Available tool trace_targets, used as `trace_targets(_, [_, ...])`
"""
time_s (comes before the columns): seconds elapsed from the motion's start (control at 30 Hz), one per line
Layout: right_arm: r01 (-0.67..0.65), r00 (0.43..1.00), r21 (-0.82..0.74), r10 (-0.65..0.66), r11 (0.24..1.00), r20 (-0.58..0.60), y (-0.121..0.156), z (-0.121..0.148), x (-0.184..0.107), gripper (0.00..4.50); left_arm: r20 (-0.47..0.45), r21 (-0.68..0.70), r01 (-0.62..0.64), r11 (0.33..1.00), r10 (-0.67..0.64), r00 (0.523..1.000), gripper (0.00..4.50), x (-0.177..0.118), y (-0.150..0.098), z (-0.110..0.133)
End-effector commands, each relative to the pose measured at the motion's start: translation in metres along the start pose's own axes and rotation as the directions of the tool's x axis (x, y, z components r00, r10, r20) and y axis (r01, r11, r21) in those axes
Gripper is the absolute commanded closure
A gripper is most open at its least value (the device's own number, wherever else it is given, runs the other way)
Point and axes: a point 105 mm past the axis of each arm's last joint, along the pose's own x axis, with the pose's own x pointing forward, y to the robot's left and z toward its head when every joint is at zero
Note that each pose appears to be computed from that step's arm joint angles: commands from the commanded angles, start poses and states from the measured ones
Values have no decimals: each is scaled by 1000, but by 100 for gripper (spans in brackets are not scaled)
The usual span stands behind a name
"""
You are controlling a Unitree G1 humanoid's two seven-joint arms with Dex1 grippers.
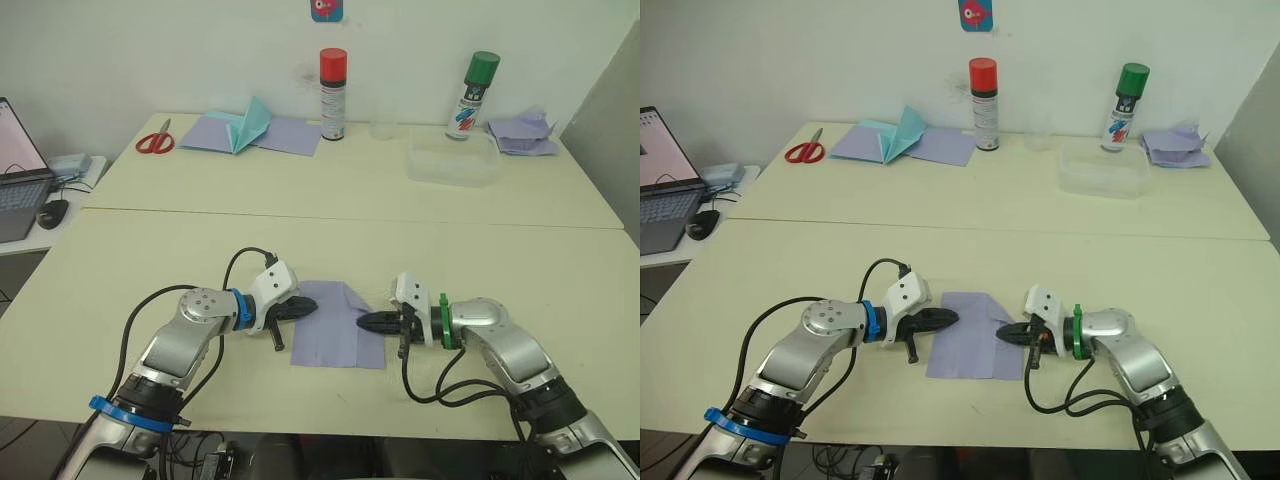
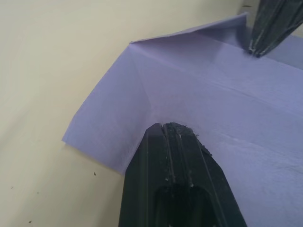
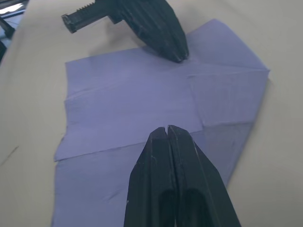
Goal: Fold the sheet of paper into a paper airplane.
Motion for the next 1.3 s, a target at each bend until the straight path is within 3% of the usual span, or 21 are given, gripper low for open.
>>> trace_targets(0.03, [68, 996, -29, -66, 997, 51, -13, 14, -8, 448, -77, -44, 47, 998, -50, 996, 450, 5, -13, -22])
trace_targets(0.53, [254, 965, 6, -254, 967, 66, -52, 13, -36, 448, -82, -24, 65, 998, -66, 994, 450, 7, -12, -20])
trace_targets(0.77, [275, 961, -16, -275, 961, 21, -61, 3, -43, 448, -85, -22, 68, 997, -70, 994, 450, 7, -12, -20])
trace_targets(1.03, [199, 980, -18, -200, 980, -20, -45, -10, -30, 448, -82, -24, 66, 998, -68, 994, 450, 7, -12, -20])
trace_targets(1.3, [-15, 1000, 80, 15, 997, -1, 0, -7, -15, 448, -78, -28, 57, 998, -59, 995, 450, 7, -12, -20])
